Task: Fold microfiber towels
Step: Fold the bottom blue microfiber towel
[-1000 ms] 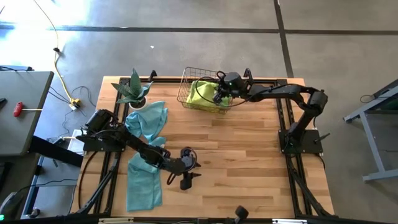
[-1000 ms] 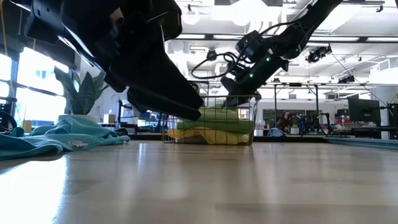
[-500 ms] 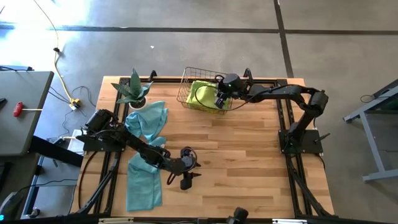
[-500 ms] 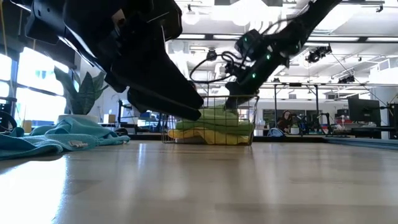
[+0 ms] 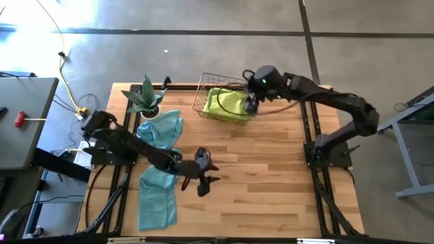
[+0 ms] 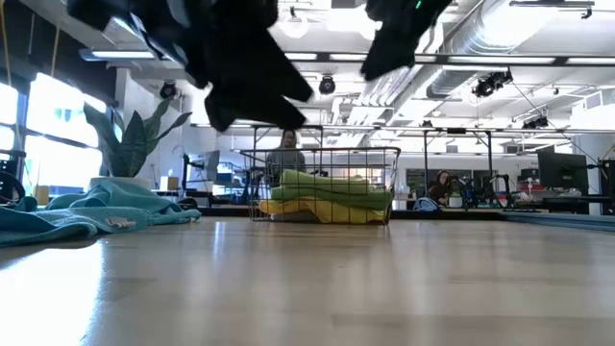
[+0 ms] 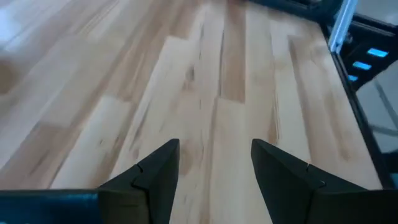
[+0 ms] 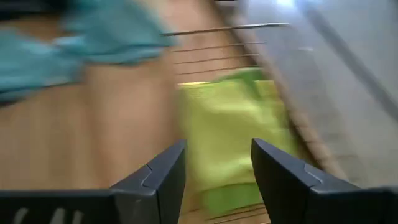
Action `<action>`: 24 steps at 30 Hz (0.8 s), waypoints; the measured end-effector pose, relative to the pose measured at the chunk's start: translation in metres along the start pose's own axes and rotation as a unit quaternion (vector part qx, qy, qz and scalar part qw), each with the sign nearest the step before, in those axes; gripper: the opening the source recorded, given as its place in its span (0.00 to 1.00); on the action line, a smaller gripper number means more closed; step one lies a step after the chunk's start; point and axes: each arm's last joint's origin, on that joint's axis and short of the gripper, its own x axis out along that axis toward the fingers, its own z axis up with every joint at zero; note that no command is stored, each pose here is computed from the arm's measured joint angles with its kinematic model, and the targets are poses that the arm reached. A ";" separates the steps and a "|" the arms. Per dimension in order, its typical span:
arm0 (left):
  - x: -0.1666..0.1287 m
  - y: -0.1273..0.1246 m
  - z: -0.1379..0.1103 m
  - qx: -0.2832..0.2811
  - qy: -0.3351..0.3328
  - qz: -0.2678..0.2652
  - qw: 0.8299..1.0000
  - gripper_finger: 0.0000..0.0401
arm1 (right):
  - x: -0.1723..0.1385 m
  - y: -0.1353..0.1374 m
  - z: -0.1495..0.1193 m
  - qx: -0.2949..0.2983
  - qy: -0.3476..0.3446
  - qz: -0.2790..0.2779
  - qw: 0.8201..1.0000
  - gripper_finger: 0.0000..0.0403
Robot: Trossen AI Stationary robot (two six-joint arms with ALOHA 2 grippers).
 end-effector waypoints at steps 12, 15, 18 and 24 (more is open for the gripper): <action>-0.063 -0.034 -0.059 -0.176 0.365 -0.045 0.913 0.48 | -0.025 0.119 -0.055 -0.089 0.029 0.194 0.977 0.42; -0.080 -0.045 -0.078 -0.195 0.408 0.006 0.892 0.48 | -0.020 0.141 -0.073 -0.107 0.025 0.199 0.974 0.42; -0.094 -0.049 -0.094 -0.188 0.417 0.071 0.886 0.48 | -0.016 0.159 -0.091 -0.117 0.020 0.216 0.969 0.42; -0.113 -0.044 -0.110 -0.155 0.388 0.188 0.889 0.47 | -0.013 0.189 -0.126 -0.122 0.014 0.265 0.956 0.42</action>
